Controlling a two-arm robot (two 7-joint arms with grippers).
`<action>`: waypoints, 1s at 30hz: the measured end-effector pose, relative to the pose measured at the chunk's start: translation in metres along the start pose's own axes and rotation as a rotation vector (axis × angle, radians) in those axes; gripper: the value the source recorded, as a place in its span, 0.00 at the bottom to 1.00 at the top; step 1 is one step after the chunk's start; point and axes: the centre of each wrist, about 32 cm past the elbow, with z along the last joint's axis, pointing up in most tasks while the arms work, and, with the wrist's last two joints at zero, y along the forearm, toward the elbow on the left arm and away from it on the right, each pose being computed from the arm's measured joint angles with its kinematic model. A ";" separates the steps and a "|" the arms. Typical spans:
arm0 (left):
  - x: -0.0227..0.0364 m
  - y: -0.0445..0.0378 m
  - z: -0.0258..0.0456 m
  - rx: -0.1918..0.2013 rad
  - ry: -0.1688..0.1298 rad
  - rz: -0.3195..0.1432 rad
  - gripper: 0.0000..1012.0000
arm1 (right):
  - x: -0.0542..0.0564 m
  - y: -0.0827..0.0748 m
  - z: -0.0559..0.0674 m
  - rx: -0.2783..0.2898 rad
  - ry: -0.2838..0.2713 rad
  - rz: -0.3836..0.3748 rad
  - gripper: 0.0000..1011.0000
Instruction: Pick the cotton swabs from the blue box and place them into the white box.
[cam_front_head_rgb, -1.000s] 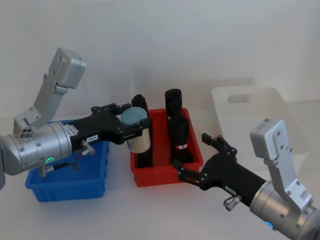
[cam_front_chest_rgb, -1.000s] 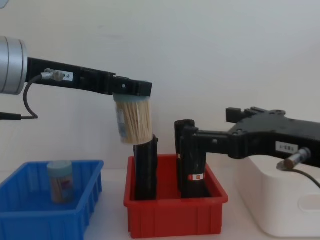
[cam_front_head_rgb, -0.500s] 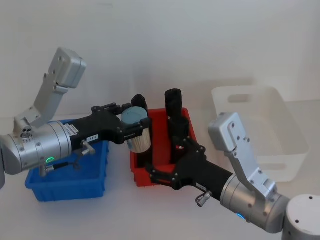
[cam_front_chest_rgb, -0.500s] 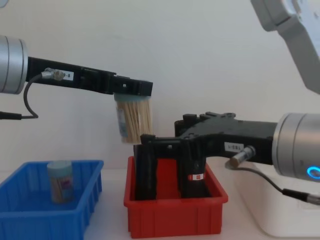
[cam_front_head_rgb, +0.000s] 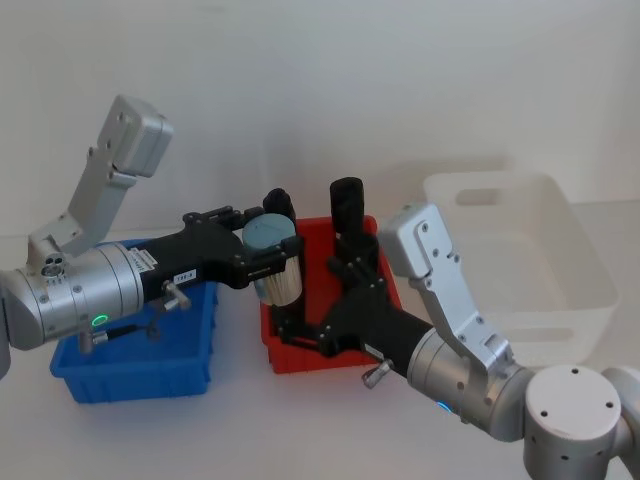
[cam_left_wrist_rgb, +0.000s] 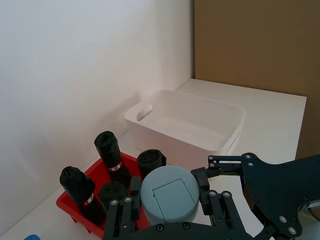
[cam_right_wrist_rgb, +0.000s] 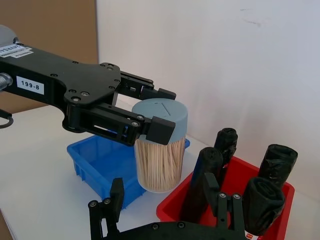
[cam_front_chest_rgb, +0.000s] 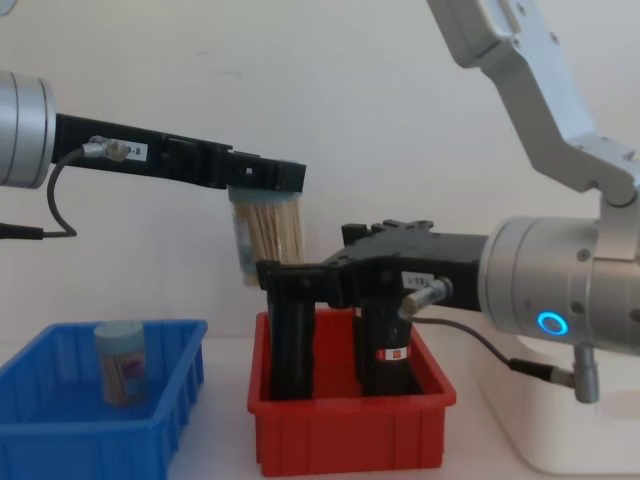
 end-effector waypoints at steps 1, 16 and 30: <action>0.0000 0.0000 0.0000 0.000 0.000 0.000 0.66 | 0.000 0.003 0.000 0.002 -0.001 0.000 0.99; 0.0000 0.0000 0.0000 0.000 0.000 0.000 0.66 | 0.000 0.028 0.003 0.030 -0.016 0.016 0.87; 0.0000 0.0000 -0.0001 0.000 0.000 0.001 0.73 | 0.001 0.041 0.003 0.041 -0.020 0.020 0.63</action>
